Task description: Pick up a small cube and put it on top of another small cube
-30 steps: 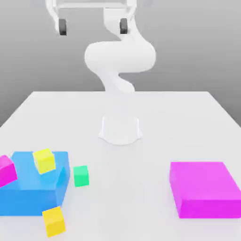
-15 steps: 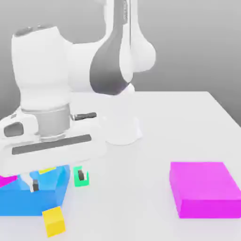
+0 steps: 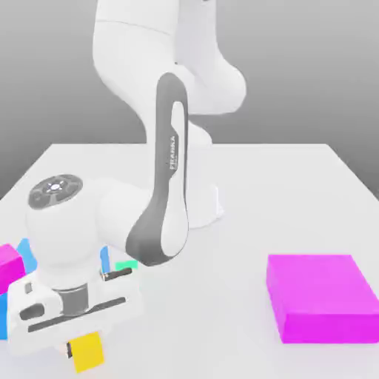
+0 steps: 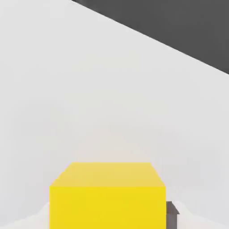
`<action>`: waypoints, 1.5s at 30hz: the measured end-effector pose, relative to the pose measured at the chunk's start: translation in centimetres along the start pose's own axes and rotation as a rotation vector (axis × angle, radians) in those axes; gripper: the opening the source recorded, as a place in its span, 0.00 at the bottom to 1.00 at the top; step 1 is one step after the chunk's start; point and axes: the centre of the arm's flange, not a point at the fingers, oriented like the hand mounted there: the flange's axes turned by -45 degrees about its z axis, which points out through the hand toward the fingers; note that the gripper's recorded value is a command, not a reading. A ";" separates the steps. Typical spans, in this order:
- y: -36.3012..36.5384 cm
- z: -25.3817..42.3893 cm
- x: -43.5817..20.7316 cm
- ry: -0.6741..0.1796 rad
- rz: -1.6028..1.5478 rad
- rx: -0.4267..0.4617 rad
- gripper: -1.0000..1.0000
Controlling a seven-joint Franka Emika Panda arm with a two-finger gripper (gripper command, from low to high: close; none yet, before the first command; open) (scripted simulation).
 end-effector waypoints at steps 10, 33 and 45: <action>-1.2 -8.3 0.8 -0.024 -0.240 -0.068 0.00; -10.7 -11.4 -12.9 -0.014 -1.167 -0.013 0.00; -12.1 -8.8 -12.6 0.079 -1.189 0.058 0.00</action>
